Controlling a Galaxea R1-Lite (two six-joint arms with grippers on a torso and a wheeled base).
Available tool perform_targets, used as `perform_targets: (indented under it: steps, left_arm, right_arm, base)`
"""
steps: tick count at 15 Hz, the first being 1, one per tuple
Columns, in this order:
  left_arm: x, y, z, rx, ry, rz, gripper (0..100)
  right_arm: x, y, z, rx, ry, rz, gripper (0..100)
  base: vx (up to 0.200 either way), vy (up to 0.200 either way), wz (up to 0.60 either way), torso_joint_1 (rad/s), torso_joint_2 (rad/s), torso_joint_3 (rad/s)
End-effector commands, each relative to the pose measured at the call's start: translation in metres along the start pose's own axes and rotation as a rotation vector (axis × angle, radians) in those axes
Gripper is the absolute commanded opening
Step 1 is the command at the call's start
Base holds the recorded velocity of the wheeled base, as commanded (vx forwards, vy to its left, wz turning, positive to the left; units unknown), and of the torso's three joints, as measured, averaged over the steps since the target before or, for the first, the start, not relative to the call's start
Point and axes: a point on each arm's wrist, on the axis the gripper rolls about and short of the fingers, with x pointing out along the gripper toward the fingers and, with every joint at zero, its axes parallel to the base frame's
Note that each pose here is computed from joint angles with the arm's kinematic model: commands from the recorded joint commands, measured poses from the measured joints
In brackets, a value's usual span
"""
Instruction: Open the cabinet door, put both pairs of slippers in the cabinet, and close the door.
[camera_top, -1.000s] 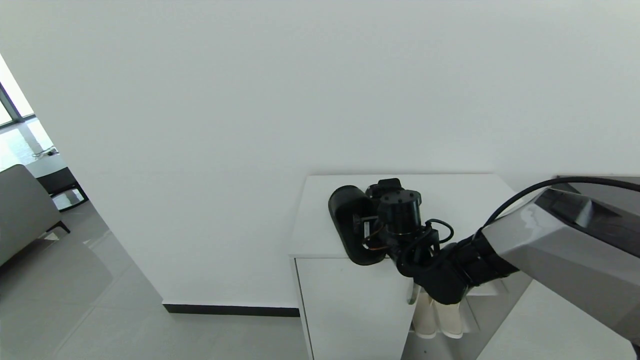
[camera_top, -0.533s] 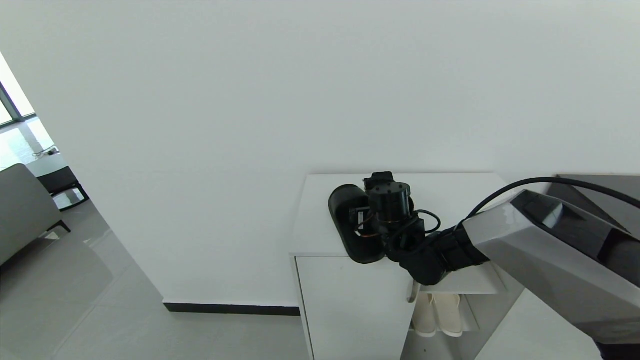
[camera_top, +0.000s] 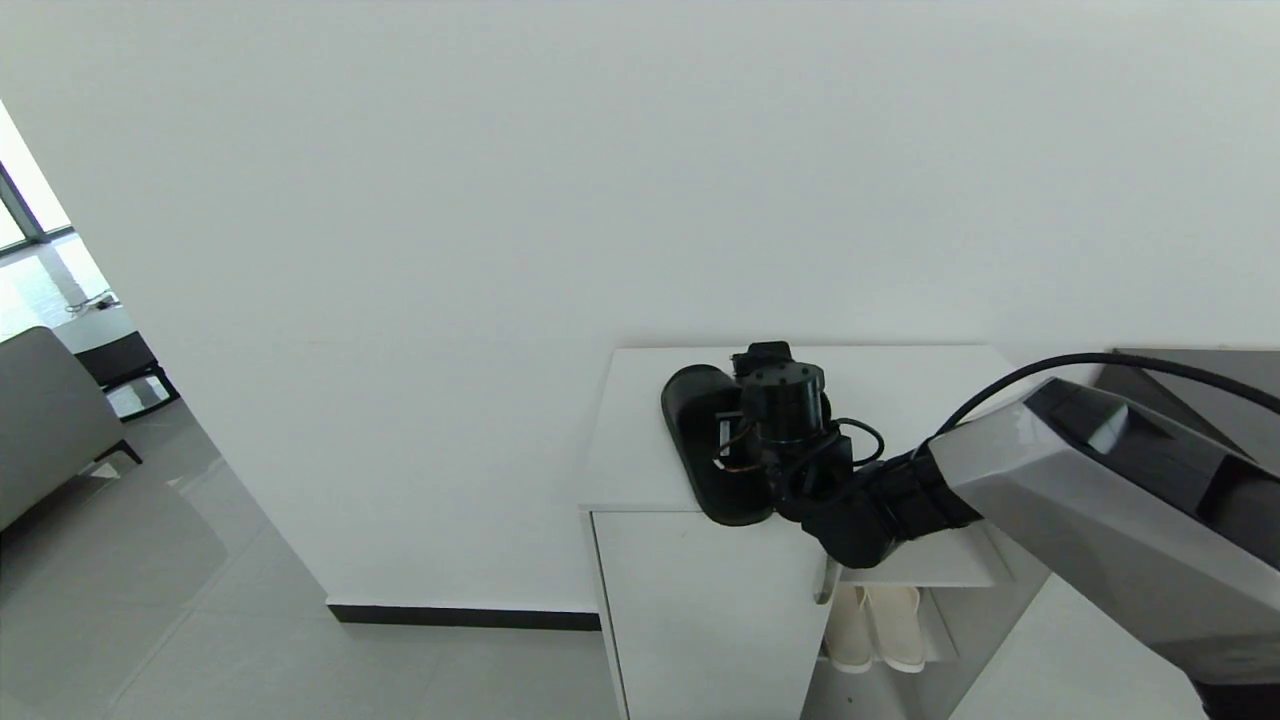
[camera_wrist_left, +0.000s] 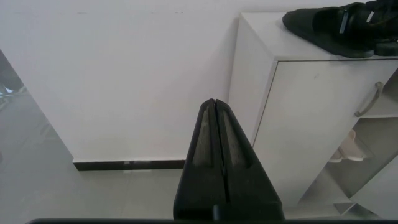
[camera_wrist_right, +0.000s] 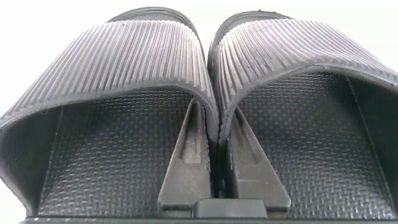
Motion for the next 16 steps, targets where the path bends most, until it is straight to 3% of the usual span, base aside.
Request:
perform_targets:
  steps: [1,4,7,10,14,16]
  left_arm:
    - [0.0,0.0,0.0,-0.001,0.001,0.0,0]
    - [0.0,0.0,0.0,0.001,0.001,0.0,0]
    - [0.0,0.0,0.0,0.002,0.001,0.0,0]
    - [0.0,0.0,0.0,0.002,0.001,-0.003,0]
    - [0.0,0.0,0.0,0.004,0.001,-0.003,0]
    - [0.0,0.0,0.0,0.004,0.001,-0.003,0]
  right_arm:
    - [-0.029,0.0,0.022,0.008,-0.015,0.045,0]
    - [-0.077,-0.015,0.033,0.007,-0.005,0.182,0]
    - [-0.138,-0.035,0.022,-0.006,0.047,0.359,0]
    - [-0.189,-0.052,0.018,0.075,0.111,0.642,0]
    - [-0.198,-0.053,0.016,0.076,0.125,0.677,0]
    - [-0.199,-0.053,0.014,0.073,0.132,0.68,0]
  base:
    - [0.0,0.0,0.0,0.0,0.0,0.0]
    - [0.0,0.0,0.0,0.0,0.0,0.0]
    - [0.0,0.0,0.0,0.0,0.0,0.0]
    - [0.0,0.0,0.0,0.0,0.0,0.0]
    - [0.0,0.0,0.0,0.0,0.0,0.0]
    - [-0.2,0.0,0.0,0.002,0.0,0.005]
